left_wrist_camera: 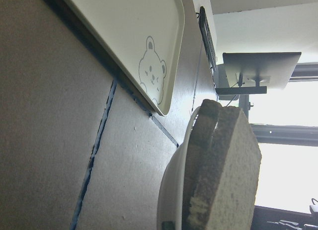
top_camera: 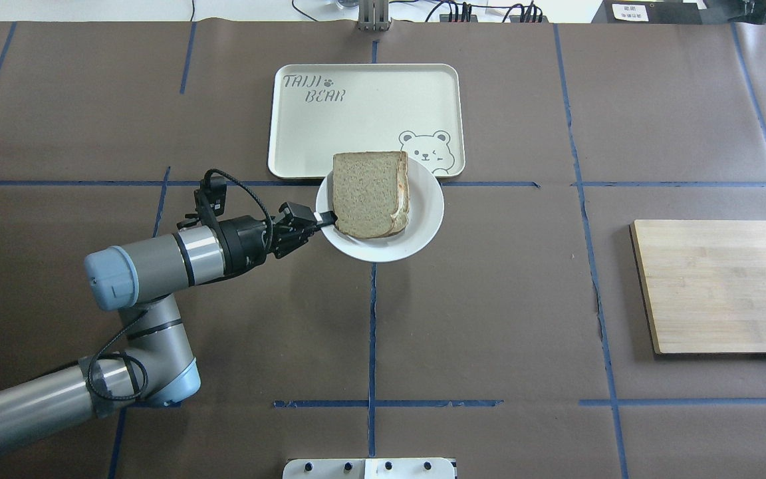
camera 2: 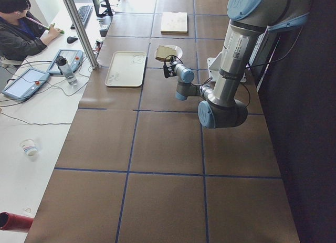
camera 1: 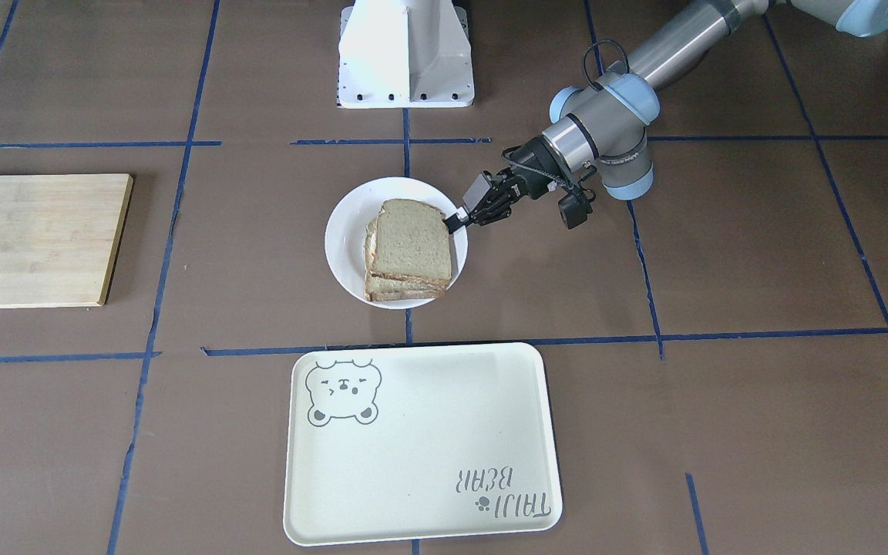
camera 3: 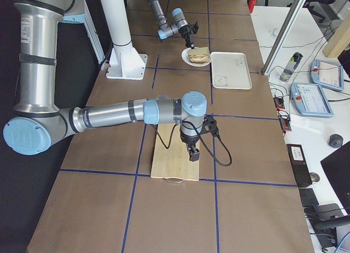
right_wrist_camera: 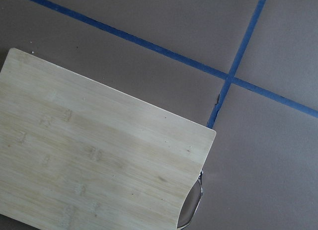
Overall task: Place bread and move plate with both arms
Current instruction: 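Slide the plate with the left gripper onto the white bear tray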
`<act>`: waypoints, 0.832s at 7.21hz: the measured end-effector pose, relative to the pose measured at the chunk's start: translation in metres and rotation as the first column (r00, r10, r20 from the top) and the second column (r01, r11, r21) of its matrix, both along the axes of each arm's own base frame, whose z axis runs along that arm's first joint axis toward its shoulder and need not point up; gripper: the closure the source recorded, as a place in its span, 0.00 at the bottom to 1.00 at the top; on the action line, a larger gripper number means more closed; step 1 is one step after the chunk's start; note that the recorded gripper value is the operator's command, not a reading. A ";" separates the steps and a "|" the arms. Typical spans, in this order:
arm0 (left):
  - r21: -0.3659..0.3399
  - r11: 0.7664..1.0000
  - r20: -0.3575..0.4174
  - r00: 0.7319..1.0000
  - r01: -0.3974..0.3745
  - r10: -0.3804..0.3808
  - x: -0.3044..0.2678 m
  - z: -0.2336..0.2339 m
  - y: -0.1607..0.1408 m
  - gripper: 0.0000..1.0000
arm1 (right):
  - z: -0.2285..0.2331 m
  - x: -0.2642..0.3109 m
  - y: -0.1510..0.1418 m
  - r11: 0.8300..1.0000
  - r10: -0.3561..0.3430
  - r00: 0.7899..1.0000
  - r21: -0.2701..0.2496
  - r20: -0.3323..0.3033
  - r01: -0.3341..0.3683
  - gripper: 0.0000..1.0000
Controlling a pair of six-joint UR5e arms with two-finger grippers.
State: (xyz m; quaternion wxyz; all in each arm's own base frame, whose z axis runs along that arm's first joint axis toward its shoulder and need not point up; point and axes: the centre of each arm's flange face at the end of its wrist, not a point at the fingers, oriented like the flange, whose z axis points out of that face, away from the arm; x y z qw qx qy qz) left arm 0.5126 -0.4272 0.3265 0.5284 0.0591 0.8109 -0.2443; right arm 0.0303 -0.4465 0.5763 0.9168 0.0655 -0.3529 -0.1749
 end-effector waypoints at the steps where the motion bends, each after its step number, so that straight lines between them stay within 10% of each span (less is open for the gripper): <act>1: -0.029 0.999 0.021 0.999 0.040 -0.040 0.003 0.002 -0.036 1.00 | 0.001 0.000 0.000 1.000 0.000 1.000 -0.003 0.000 0.000 0.00; 6: -0.199 0.964 0.141 0.979 0.177 -0.150 0.029 0.010 -0.178 0.99 | 0.001 0.000 0.000 1.000 0.000 1.000 -0.003 0.000 0.000 0.00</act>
